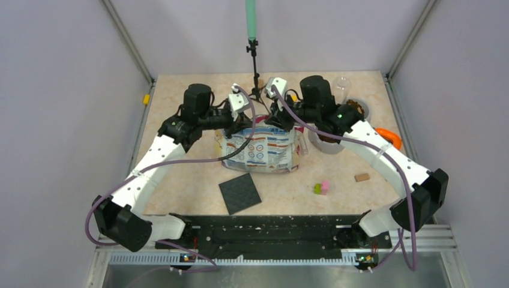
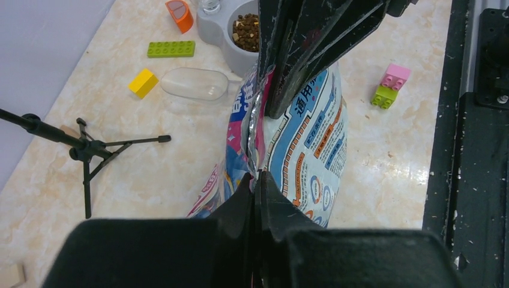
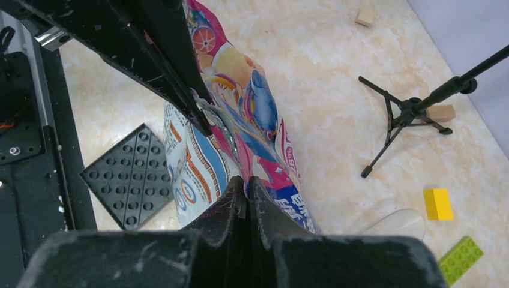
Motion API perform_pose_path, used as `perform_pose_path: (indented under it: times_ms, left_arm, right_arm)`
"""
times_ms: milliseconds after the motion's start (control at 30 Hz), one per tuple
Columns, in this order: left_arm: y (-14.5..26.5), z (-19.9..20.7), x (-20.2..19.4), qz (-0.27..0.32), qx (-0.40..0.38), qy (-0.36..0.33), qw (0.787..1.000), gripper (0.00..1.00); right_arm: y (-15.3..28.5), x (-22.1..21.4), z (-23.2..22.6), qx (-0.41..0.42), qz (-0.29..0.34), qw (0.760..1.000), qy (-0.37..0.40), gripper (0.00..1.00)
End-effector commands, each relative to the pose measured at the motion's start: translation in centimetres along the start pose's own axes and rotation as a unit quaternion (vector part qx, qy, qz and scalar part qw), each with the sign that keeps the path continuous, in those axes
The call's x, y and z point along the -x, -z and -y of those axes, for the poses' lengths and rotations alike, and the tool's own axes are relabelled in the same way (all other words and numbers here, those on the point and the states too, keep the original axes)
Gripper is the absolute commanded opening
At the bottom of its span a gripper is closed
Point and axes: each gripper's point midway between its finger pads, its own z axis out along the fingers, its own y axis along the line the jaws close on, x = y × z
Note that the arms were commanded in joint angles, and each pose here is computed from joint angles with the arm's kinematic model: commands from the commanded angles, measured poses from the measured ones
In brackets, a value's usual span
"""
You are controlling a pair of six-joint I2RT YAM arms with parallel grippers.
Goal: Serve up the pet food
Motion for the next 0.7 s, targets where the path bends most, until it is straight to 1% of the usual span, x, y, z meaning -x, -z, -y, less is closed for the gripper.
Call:
perform_pose_path:
  times_ms: [0, 33, 67, 100, 167, 233, 333, 400, 467, 500, 533, 567, 600, 667]
  left_arm:
    - [1.5, 0.1, 2.6, 0.039, 0.025, -0.03, 0.998, 0.12]
    - [1.3, 0.3, 2.3, 0.036, 0.014, -0.026, 0.999, 0.37]
    - [1.1, 0.7, 2.2, 0.035, -0.001, -0.027, 0.999, 0.53]
    - [0.9, 1.0, 2.3, 0.04, -0.011, -0.018, 0.999, 0.6]
    - [0.3, 1.2, 2.6, 0.05, -0.025, -0.002, 0.998, 0.68]
    - [-0.5, 1.5, 2.9, 0.058, -0.033, -0.001, 0.998, 0.7]
    - [-1.8, 2.0, 3.3, 0.07, -0.049, 0.002, 0.996, 0.71]
    - [-2.7, 2.1, 3.3, 0.074, -0.058, 0.005, 0.996, 0.68]
    - [-3.2, 2.2, 3.5, 0.076, -0.064, 0.009, 0.995, 0.59]
    - [-3.4, 2.1, 3.5, 0.076, -0.064, 0.011, 0.995, 0.47]
    - [-3.4, 2.0, 3.7, 0.077, -0.062, 0.015, 0.995, 0.33]
    - [-3.5, 1.8, 3.7, 0.076, -0.06, 0.016, 0.995, 0.13]
    - [-3.5, 1.7, 3.7, 0.075, -0.058, 0.016, 0.995, 0.0]
    - [-3.3, 1.7, 3.9, 0.075, -0.051, 0.014, 0.996, 0.0]
  right_arm:
    - [1.0, 4.8, 0.1, -0.009, 0.1, 0.995, 0.023, 0.0]
    - [1.2, 5.0, -0.3, -0.001, 0.105, 0.994, 0.025, 0.0]
    - [1.4, 5.2, -0.7, 0.009, 0.109, 0.994, 0.027, 0.0]
    - [1.4, 5.1, -1.0, 0.016, 0.108, 0.994, 0.025, 0.0]
    - [1.5, 5.0, -1.5, 0.028, 0.105, 0.994, 0.022, 0.0]
    - [1.6, 4.9, -1.7, 0.033, 0.102, 0.994, 0.019, 0.0]
    - [1.8, 4.7, -1.9, 0.036, 0.099, 0.994, 0.016, 0.0]
    - [2.0, 4.7, -2.2, 0.041, 0.098, 0.994, 0.016, 0.0]
    - [2.3, 4.6, -2.5, 0.046, 0.095, 0.994, 0.019, 0.0]
    - [2.4, 4.4, -2.6, 0.049, 0.089, 0.995, 0.018, 0.0]
    - [2.5, 4.3, -2.7, 0.051, 0.086, 0.995, 0.02, 0.0]
    - [2.7, 4.3, -2.8, 0.052, 0.083, 0.995, 0.021, 0.0]
    - [2.8, 4.2, -2.7, 0.048, 0.08, 0.995, 0.021, 0.0]
    - [3.0, 3.8, -2.6, 0.043, 0.067, 0.997, 0.023, 0.0]
